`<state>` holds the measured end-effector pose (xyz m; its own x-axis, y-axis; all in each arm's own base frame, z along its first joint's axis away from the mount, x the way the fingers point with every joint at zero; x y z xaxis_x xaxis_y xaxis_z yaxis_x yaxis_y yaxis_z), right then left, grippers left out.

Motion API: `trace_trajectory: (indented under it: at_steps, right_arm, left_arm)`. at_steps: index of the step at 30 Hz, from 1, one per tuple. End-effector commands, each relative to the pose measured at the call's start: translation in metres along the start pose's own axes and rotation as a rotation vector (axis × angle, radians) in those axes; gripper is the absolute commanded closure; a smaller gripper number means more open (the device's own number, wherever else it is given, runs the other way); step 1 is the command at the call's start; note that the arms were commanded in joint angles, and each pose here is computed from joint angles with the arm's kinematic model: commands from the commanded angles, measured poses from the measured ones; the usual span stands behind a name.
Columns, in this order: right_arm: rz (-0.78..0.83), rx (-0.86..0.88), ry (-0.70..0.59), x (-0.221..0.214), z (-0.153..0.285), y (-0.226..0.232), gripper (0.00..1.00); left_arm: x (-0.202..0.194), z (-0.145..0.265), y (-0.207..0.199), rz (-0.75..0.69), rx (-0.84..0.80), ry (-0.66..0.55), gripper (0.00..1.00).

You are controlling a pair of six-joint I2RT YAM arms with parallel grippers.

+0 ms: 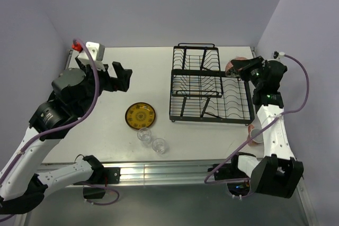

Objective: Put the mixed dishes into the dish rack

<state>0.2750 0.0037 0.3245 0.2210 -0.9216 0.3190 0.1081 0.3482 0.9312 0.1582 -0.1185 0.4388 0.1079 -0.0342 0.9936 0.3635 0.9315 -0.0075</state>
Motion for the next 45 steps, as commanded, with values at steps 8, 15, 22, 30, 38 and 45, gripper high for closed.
trace_trajectory:
  at_steps: [8, 15, 22, 30, 38, 45]
  right_arm:
    - [0.184, 0.228, -0.041, 0.035, -0.030, -0.016, 1.00]
    - [0.143, 0.191, -0.011, 0.018, -0.035, -0.056, 1.00]
    - [0.132, 0.168, -0.003, 0.009, -0.040, -0.084, 1.00]
    - [0.077, 0.139, -0.057, 0.009, -0.048, -0.099, 1.00]
    - [0.078, 0.136, -0.059, 0.010, -0.063, -0.114, 1.00]
    - [0.063, 0.137, -0.086, 0.006, -0.069, -0.124, 1.00]
  left_arm:
    - [-0.004, 0.003, 0.001, -0.003, -0.024, -0.004, 0.02]
    - [-0.006, -0.004, 0.002, -0.021, -0.021, -0.004, 0.01]
    - [-0.009, -0.013, -0.004, -0.003, -0.095, 0.032, 0.01]
    - [-0.014, -0.012, -0.004, 0.023, -0.102, 0.051, 0.01]
    - [-0.017, -0.010, -0.004, 0.047, -0.109, 0.054, 0.01]
    - [-0.017, -0.012, -0.006, 0.053, -0.117, 0.070, 0.02]
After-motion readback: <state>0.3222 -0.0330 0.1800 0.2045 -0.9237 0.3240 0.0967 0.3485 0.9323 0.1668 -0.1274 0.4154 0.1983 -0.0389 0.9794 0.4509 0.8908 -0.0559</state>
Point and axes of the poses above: each gripper's point midway between its finger pads, its own z axis back along the fingers, its own y axis along the line the jaws close on, x = y × z, the point moved 10 cm from there along z, back along the fingers, and after that the axes turned 9 degrees about -z, right-handed, at the moved point
